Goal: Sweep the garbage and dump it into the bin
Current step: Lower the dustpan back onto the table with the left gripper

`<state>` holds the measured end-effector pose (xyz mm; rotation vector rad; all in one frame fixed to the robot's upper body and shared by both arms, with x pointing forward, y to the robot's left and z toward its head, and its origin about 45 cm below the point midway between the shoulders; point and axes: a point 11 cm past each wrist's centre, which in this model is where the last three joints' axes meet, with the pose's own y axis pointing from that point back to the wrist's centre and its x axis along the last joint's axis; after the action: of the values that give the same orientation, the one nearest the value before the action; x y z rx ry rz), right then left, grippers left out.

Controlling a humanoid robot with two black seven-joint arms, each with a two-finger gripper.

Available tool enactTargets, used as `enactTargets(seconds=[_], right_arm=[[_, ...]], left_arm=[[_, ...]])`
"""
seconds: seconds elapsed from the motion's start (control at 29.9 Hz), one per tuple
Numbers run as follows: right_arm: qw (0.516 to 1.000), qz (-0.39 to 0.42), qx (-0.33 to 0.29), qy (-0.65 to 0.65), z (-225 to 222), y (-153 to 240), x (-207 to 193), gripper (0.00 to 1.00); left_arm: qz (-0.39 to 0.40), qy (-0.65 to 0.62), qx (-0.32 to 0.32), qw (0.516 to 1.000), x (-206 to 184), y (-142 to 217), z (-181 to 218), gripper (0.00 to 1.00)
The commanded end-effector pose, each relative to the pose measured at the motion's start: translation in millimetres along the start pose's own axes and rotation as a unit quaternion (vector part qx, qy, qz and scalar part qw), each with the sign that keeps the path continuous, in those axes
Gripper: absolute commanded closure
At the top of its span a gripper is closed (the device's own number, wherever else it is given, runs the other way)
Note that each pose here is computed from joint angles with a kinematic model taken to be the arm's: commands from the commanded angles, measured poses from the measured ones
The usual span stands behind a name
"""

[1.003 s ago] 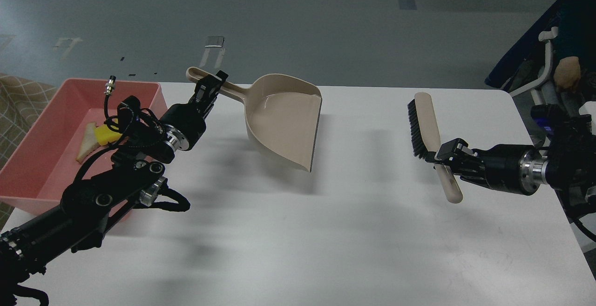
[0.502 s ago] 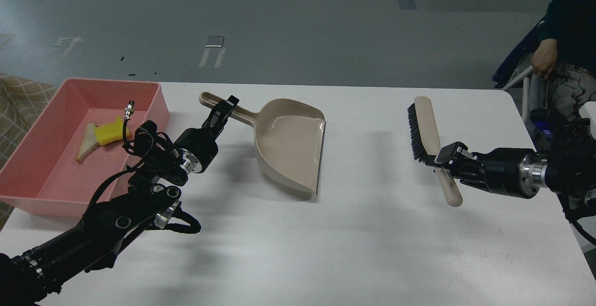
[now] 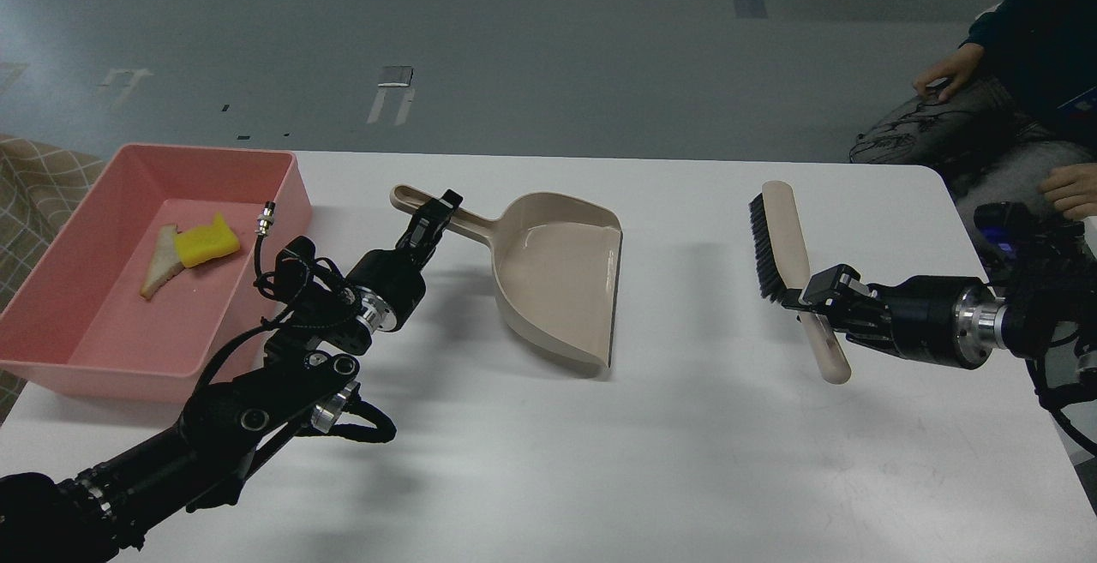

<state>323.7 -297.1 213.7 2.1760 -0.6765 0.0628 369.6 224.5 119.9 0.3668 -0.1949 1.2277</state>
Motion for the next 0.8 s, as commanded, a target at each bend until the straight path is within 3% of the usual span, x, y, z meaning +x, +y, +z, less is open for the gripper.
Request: enactTargets(seconds=[0.0, 0.67, 0.7, 0.77], right_arm=[[1.000, 0.000, 0.000, 0.000, 0.6, 0.3, -0.2, 1.00], [1.000, 0.001, 0.001, -0.001, 0.0, 0.2, 0.5, 1.00], [1.000, 0.001, 0.001, 0.000, -0.4, 0.2, 0.2, 1.00], [1.000, 0.001, 0.001, 0.000, -0.4, 0.2, 0.2, 1.00]], left_arm=[[0.000, 0.001, 0.001, 1.000, -1.3, -0.4, -0.5, 1.00], [0.013, -0.001, 0.012, 1.000, 1.5, 4.3, -10.2, 1.00], [0.015, -0.001, 0.013, 1.000, 1.8, 4.7, -10.8, 0.99], [0.029, -0.005, 0.013, 0.999, 4.9, 4.9, -10.8, 0.82]])
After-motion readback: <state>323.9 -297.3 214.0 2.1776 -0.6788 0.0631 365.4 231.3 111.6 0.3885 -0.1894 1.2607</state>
